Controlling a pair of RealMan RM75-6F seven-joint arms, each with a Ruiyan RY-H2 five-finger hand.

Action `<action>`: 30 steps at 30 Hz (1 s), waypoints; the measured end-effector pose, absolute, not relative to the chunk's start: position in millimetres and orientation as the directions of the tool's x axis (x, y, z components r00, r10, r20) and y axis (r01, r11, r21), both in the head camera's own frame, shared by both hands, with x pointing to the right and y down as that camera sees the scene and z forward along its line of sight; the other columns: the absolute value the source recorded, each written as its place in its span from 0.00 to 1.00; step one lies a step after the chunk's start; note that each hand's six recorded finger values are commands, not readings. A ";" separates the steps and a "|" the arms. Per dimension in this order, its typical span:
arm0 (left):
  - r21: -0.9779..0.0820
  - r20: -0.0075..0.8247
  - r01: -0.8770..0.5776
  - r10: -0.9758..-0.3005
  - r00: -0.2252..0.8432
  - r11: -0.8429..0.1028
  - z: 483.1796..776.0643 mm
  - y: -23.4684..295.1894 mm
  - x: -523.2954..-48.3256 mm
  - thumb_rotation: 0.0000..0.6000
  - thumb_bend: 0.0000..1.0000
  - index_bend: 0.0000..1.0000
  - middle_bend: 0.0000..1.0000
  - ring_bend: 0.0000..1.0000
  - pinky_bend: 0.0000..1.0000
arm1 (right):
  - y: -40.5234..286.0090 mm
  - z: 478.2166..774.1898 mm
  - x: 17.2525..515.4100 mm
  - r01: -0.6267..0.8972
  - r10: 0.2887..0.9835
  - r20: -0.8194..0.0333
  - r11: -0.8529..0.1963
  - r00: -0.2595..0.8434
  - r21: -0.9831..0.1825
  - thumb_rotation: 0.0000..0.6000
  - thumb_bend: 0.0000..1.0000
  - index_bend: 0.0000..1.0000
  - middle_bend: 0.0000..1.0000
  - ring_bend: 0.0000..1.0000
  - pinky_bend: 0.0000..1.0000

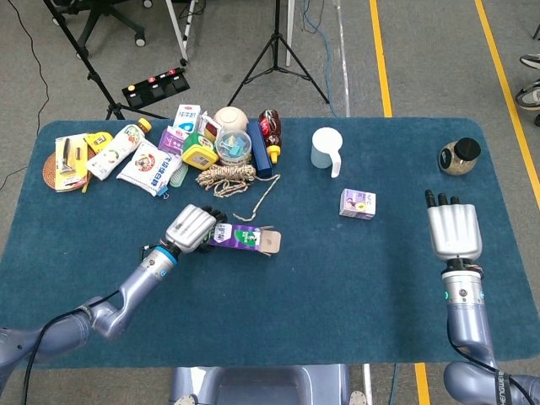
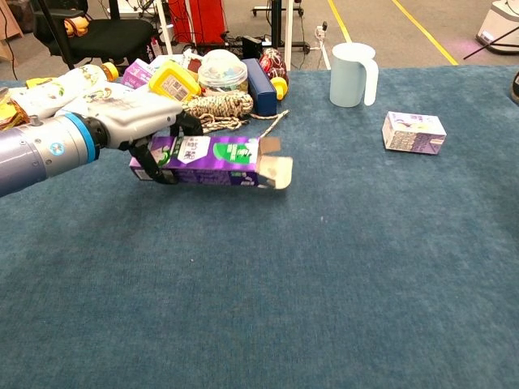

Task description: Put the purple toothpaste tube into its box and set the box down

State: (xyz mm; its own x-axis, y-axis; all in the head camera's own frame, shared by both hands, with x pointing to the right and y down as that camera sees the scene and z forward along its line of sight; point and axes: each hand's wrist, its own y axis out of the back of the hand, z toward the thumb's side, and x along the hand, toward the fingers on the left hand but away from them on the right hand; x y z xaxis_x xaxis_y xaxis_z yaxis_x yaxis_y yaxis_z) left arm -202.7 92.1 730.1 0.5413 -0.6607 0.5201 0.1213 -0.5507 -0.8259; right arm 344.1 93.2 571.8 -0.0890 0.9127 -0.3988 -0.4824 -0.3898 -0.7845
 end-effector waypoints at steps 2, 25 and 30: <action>-0.808 0.558 0.158 -0.651 0.514 -0.567 735.3 92.4 -203.6 1.00 0.24 0.53 0.46 0.35 0.50 | 93.5 571.2 346.5 -0.480 0.913 -0.399 -0.391 -0.092 -0.785 1.00 0.37 0.19 0.35 0.42 0.64; -0.803 0.516 0.001 -0.695 0.501 -0.596 679.1 86.9 -230.8 1.00 0.02 0.00 0.00 0.00 0.14 | 108.9 567.0 357.4 -0.346 0.926 -0.375 -0.367 -0.045 -0.863 1.00 0.01 0.14 0.16 0.18 0.35; -0.852 0.466 -0.029 -0.781 0.415 -0.523 638.6 93.4 -291.6 1.00 0.01 0.00 0.00 0.00 0.12 | 118.0 568.6 374.1 -0.235 0.932 -0.362 -0.355 -0.016 -0.905 1.00 0.00 0.10 0.09 0.11 0.24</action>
